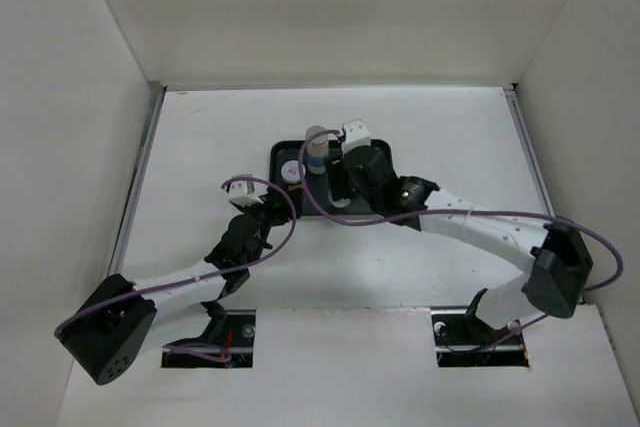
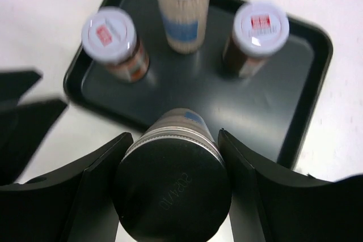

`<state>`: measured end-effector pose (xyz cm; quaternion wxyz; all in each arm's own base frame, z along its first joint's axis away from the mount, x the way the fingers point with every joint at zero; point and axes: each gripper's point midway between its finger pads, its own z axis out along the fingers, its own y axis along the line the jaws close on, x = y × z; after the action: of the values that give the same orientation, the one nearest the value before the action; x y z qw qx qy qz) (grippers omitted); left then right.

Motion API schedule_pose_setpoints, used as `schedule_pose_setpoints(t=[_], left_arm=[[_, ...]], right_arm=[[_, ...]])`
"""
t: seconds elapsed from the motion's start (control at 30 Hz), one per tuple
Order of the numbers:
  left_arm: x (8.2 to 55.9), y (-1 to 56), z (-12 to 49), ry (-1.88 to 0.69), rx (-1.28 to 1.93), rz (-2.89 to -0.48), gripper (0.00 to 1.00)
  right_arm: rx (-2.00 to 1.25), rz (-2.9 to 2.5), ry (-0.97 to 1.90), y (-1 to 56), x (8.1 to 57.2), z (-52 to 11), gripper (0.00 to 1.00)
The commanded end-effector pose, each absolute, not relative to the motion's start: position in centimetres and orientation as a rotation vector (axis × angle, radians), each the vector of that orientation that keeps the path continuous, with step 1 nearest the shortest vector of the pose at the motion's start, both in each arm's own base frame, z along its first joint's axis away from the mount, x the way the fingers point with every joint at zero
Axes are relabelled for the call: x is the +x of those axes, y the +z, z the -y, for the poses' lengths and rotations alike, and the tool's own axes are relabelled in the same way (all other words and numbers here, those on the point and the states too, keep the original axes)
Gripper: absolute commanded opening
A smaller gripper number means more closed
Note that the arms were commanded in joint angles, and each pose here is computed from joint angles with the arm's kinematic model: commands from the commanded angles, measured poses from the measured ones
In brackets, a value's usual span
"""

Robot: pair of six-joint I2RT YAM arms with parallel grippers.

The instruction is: Organize the condiment bottles

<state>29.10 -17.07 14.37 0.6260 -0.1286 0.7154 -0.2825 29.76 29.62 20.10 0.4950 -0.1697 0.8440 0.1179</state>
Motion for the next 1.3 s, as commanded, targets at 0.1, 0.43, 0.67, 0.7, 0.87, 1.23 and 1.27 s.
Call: schedule_pose_setpoints(t=[0.1, 0.43, 0.67, 0.7, 0.87, 1.23, 1.27], left_arm=[[29.3, 15.7, 16.8, -0.675, -0.316, -1.589, 0.83], [29.5, 15.3, 16.7, -0.66, -0.328, -1.598, 0.91], [29.7, 15.4, 16.1, -0.635, -0.35, -1.588, 1.0], [29.6, 15.4, 16.1, -0.635, -0.35, -1.588, 1.0], [29.6, 16.2, 16.4, -0.645, -0.34, -1.577, 1.0], [30.5, 14.5, 15.2, -0.453, -0.427, -1.786, 1.0], [30.4, 14.5, 14.9, -0.436, -0.435, -1.802, 1.0]], right_arm=[[-0.379, -1.909, 0.302, 22.3, 36.0, -33.1, 0.57], [-0.386, -1.99, 0.298, 17.8, 38.1, -34.2, 0.75], [-0.323, -1.908, 0.343, 22.0, 37.7, -33.4, 1.0], [-0.305, -1.883, 0.351, 23.3, 37.4, -32.9, 1.0], [-0.219, -1.752, 0.413, 28.4, 34.8, -29.6, 1.0], [0.338, -1.683, 0.218, 22.0, 33.2, -10.5, 1.0], [0.369, -1.684, 0.205, 21.0, 33.1, -9.5, 1.0]])
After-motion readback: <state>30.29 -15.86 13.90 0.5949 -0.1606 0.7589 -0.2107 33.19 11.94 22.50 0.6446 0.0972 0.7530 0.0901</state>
